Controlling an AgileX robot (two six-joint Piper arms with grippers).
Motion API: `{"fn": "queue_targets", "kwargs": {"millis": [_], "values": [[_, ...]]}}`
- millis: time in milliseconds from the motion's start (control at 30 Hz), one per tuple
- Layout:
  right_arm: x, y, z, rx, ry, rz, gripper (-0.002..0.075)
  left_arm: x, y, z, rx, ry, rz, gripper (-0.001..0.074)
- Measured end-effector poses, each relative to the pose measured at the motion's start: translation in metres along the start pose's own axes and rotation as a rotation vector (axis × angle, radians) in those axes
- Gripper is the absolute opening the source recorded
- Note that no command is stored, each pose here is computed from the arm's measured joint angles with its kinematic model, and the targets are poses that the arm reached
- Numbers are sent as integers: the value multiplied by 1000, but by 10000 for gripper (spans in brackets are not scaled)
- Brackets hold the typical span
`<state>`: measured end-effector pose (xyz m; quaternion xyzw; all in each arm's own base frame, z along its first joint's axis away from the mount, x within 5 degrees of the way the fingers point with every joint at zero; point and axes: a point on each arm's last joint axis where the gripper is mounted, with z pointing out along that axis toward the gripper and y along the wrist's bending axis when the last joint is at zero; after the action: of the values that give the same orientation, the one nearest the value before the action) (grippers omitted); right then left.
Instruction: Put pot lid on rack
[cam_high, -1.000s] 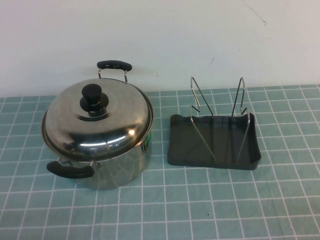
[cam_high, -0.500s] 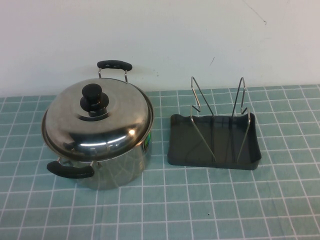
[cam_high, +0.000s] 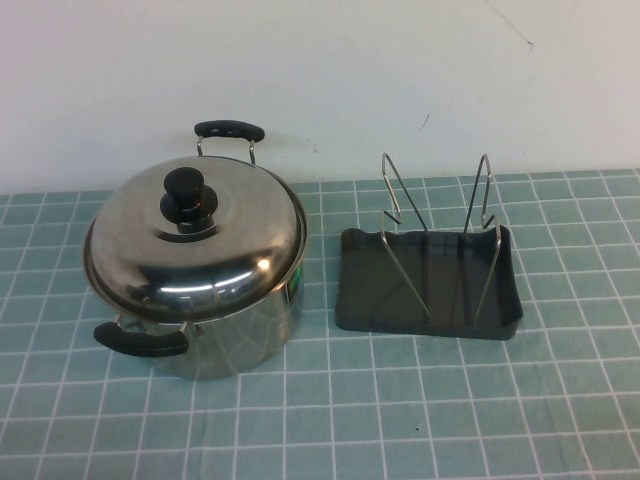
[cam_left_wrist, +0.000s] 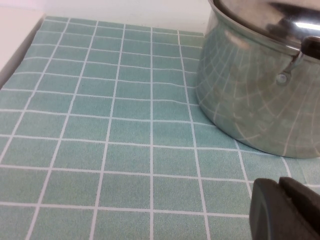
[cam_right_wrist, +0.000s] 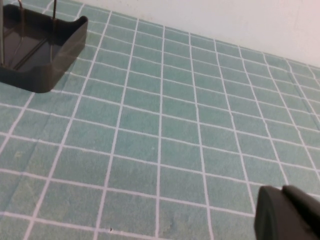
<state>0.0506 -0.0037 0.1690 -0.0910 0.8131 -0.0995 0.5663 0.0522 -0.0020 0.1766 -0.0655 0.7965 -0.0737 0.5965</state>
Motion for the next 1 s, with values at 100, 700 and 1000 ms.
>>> {"fn": "queue_targets", "kwargs": {"millis": [100,700,1000], "values": [[0,0,0,0,0,-2,-1,0,0,0,0,0,0,-3],[-1,0,0,3,-16,0,-1,-2,0,1,8,-38,0,-3],[-40,-10,-10,123,-480,2,-1,-38,-8,-9,98,-449,6,-3]]}}
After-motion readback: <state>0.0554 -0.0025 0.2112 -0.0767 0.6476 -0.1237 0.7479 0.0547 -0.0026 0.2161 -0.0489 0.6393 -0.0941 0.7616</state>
